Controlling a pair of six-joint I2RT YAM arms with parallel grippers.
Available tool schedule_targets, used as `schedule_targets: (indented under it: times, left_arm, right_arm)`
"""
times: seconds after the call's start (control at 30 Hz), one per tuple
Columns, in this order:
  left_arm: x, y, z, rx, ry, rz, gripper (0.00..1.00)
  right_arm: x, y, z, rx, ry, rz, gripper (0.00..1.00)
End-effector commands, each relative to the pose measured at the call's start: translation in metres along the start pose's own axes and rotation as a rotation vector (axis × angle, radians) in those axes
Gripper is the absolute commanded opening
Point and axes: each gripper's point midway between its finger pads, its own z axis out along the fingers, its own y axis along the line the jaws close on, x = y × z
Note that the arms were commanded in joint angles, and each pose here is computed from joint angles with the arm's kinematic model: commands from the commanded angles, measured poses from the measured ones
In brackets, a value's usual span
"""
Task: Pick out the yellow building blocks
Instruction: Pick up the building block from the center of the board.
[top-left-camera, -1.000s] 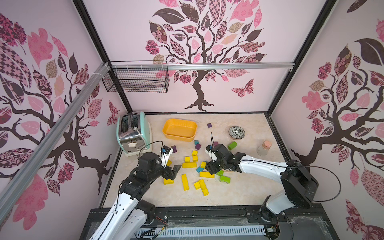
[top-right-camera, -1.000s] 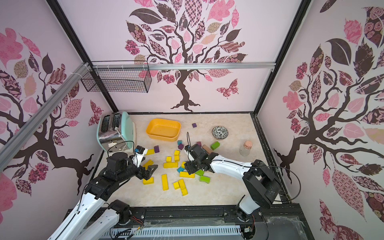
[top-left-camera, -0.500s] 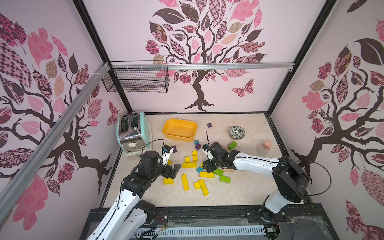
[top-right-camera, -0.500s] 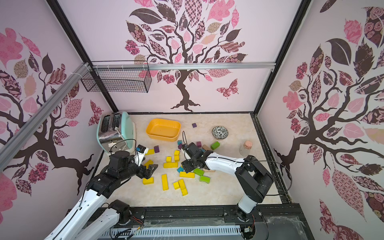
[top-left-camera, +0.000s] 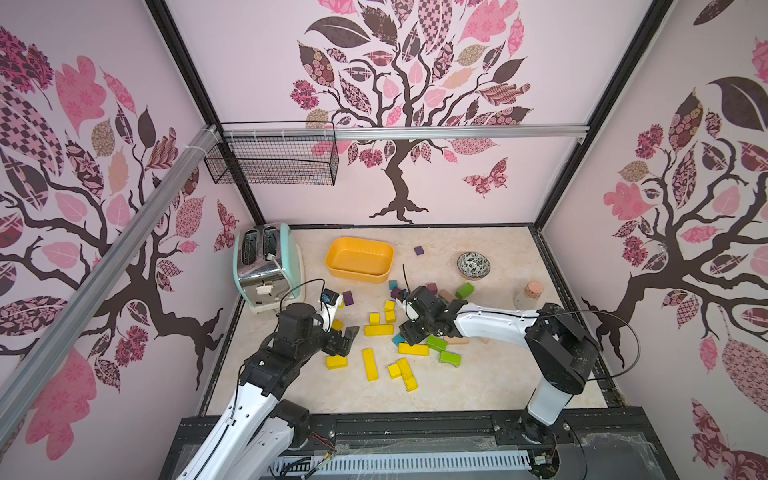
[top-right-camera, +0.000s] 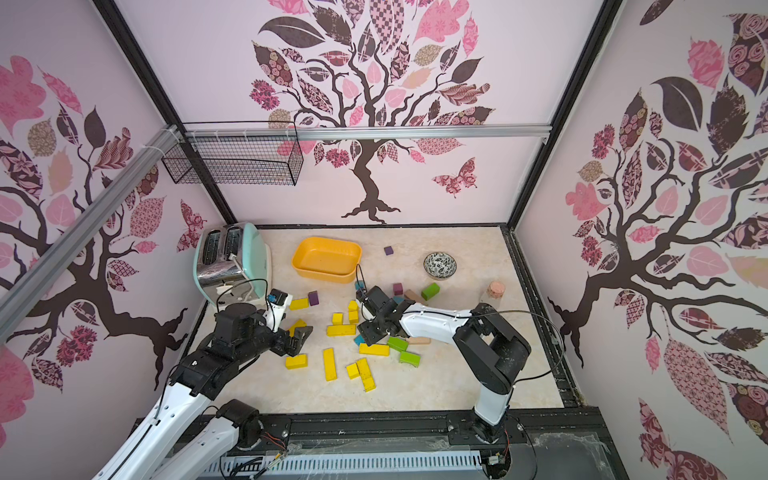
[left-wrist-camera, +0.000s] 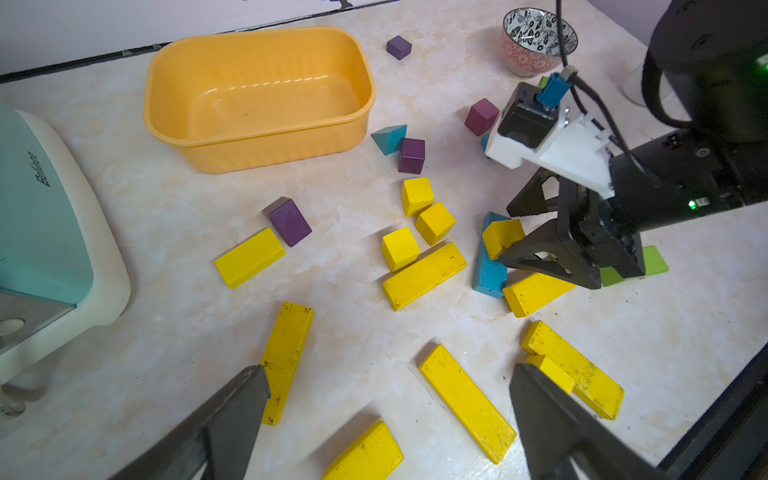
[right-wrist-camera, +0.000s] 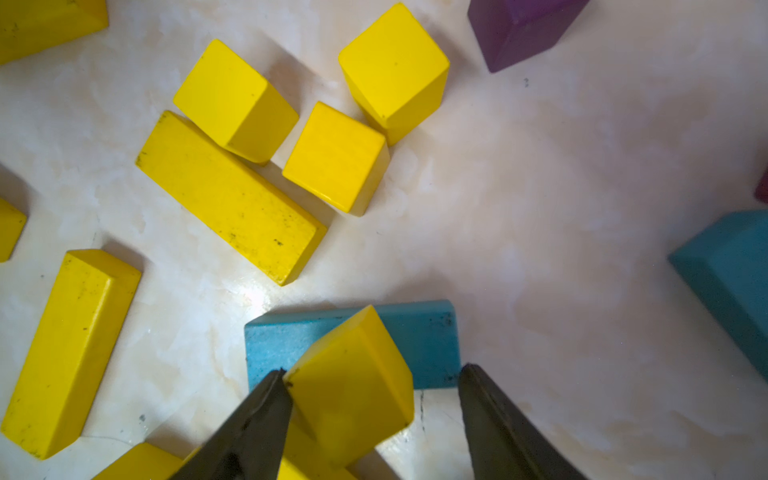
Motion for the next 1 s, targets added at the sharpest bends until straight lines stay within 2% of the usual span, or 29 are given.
schedule_targets:
  times: [0.0,0.13,0.37,0.8,0.97]
  left_arm:
    - [-0.007,-0.002,-0.003,0.009,-0.029,0.006,0.97]
    - [-0.008,-0.003,-0.004,0.012,-0.028,0.007,0.97]
    - [-0.007,-0.002,-0.002,0.005,-0.024,0.006,0.97]
    - [-0.006,0.001,-0.004,-0.009,-0.027,0.003,0.97]
    - [-0.006,0.004,-0.003,-0.025,-0.027,0.005,0.97]
  right_arm:
    - [-0.01,0.002,-0.001,0.02,-0.006,-0.024,0.65]
    - [-0.011,0.0,-0.001,0.039,0.001,-0.035,0.62]
    - [-0.016,-0.001,0.002,0.064,0.013,-0.043,0.64]
    - [-0.005,-0.005,-0.011,0.086,0.036,-0.032,0.46]
    - [-0.007,-0.005,-0.018,0.085,0.011,-0.031,0.33]
